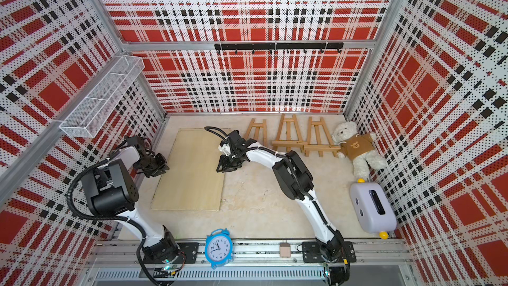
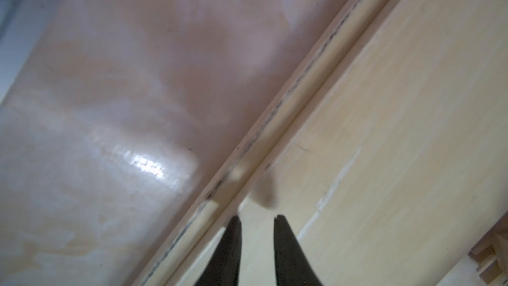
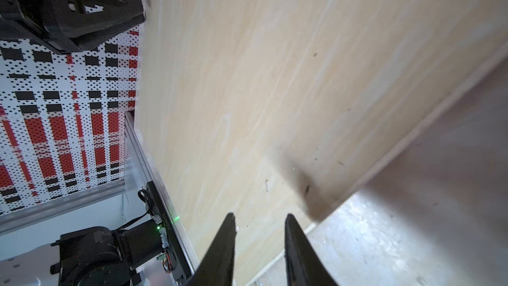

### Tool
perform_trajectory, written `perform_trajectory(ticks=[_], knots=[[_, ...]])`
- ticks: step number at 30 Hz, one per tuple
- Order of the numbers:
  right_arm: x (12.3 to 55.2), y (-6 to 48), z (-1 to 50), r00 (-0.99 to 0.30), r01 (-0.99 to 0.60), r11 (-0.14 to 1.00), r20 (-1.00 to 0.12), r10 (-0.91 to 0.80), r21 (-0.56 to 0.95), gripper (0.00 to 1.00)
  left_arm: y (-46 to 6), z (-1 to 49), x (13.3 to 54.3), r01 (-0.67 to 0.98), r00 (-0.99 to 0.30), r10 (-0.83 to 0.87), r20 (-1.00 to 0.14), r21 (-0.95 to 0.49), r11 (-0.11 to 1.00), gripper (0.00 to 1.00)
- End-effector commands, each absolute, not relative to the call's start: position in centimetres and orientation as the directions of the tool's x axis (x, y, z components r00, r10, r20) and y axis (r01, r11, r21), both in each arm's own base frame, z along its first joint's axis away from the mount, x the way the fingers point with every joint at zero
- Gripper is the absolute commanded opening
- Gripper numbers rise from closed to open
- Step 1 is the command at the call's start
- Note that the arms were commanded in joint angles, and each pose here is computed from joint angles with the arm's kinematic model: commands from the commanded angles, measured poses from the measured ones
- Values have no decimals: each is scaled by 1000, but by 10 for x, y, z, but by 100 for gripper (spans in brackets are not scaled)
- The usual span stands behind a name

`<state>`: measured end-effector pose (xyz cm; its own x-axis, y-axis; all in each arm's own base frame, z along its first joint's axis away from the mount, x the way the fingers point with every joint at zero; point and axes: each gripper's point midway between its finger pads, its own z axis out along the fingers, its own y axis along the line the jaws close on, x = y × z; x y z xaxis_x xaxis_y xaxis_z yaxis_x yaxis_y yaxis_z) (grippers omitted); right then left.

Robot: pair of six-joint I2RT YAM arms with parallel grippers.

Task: Disassemble the easel
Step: Adjust the drawing board.

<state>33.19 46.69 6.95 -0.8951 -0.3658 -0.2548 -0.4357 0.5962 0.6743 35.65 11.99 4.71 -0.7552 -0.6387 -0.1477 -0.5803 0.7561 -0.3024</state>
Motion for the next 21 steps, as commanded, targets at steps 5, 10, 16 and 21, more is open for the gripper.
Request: perform_trajectory(ticks=[5, 10, 16, 21], knots=[[346, 464, 69, -894, -446, 624, -278, -352, 642, 37, 130, 67, 364, -583, -734, -651, -195, -311, 750, 26], [344, 441, 67, -869, -495, 681, -292, -400, 540, 38, 151, 90, 356, -602, -694, -677, -245, -318, 733, 26], [336, 428, 52, -866, -498, 704, -252, -431, 506, 34, 162, 93, 349, -615, -685, -685, -248, -307, 726, 25], [335, 435, 53, -870, -491, 686, -255, -423, 537, 32, 164, 79, 346, -626, -691, -688, -224, -291, 724, 25]])
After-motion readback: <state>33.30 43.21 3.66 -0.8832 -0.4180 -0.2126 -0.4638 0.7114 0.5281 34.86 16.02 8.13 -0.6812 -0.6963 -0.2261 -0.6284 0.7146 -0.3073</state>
